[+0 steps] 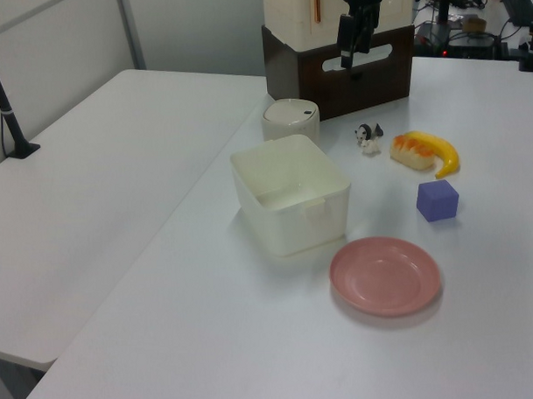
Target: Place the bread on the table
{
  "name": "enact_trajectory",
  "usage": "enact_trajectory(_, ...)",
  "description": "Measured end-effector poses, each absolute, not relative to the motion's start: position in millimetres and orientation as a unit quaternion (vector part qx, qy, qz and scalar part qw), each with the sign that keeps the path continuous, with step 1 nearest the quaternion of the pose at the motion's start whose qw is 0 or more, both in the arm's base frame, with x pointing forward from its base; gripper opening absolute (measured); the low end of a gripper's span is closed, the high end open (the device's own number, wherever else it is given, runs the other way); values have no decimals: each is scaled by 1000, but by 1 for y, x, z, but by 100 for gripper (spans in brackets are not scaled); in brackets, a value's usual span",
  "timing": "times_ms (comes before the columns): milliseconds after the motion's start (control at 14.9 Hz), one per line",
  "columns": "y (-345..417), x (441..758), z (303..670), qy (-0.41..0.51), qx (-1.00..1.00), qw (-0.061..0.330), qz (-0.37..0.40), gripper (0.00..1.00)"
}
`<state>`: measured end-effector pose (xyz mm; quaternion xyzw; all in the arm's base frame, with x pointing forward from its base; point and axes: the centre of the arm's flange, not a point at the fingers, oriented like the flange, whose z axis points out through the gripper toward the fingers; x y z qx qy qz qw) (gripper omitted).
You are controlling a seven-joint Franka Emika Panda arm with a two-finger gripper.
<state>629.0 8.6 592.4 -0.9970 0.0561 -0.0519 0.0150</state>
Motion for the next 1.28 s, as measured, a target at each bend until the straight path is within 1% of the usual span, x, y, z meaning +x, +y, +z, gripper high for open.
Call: enact_trajectory(1279, 12, 629, 597, 55, -997, 14, -57, 100)
